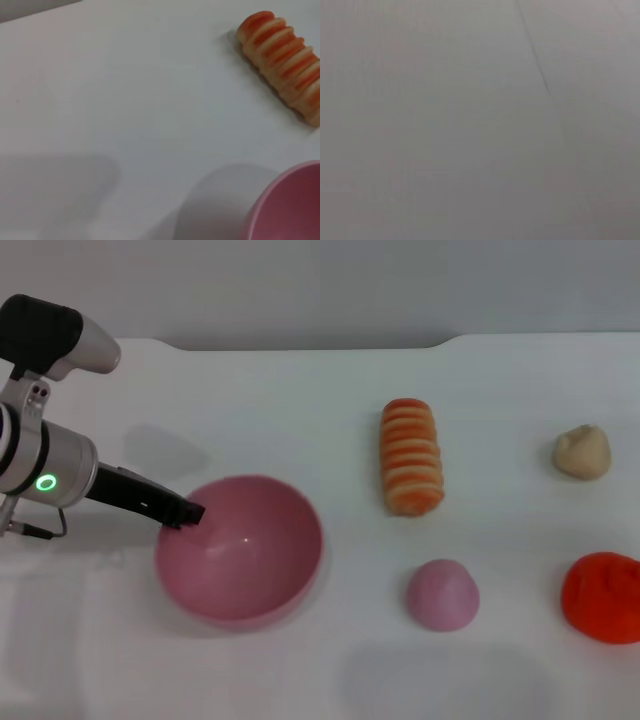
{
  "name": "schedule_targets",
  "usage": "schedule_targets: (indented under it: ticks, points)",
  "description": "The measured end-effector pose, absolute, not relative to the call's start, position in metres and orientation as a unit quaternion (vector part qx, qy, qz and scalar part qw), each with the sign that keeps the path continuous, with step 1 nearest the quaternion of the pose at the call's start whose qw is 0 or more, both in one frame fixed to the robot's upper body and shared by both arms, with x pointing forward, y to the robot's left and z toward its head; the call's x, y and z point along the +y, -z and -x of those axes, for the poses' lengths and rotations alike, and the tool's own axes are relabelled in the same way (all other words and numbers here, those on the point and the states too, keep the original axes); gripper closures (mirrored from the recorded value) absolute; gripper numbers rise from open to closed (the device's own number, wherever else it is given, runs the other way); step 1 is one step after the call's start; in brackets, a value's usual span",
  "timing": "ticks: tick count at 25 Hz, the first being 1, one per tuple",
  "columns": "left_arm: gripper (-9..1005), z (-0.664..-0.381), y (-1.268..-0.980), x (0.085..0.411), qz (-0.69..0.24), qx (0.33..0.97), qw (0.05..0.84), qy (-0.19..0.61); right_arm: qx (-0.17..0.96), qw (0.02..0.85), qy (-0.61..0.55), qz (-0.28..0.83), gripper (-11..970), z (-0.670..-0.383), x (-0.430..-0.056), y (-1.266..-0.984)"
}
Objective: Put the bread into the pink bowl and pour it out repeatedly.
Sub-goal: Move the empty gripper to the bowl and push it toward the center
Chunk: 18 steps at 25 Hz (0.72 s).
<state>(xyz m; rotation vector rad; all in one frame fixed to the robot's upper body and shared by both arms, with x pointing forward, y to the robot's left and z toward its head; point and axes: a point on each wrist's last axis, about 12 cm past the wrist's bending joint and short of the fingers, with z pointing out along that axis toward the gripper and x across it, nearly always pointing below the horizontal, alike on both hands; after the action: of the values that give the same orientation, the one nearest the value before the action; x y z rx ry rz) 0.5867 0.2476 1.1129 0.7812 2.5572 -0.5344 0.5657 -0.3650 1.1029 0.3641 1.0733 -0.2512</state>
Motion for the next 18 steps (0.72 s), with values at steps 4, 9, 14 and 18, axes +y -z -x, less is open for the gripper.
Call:
schedule_targets:
  ticks: [4, 9, 14, 18]
  points:
    - [935, -0.588, -1.114, 0.246, -0.282, 0.917, 0.207, 0.192, 0.507, 0.836, 0.119, -0.172, 496, -0.565, -0.365, -1.103]
    - [948, -0.591, -1.118, 0.246, -0.281, 0.916, 0.215, 0.191, 0.515, 0.833, 0.115, -0.168, 498, -0.568, -0.364, -1.102]
    - [947, -0.596, -1.121, 0.244, -0.282, 0.913, 0.229, 0.185, 0.587, 0.8, 0.012, -0.124, 500, -0.605, -0.352, -1.113]
    - [948, -0.6, -1.124, 0.24, -0.291, 0.909, 0.238, 0.179, 0.635, 0.763, -0.084, -0.084, 501, -0.627, -0.34, -1.124]
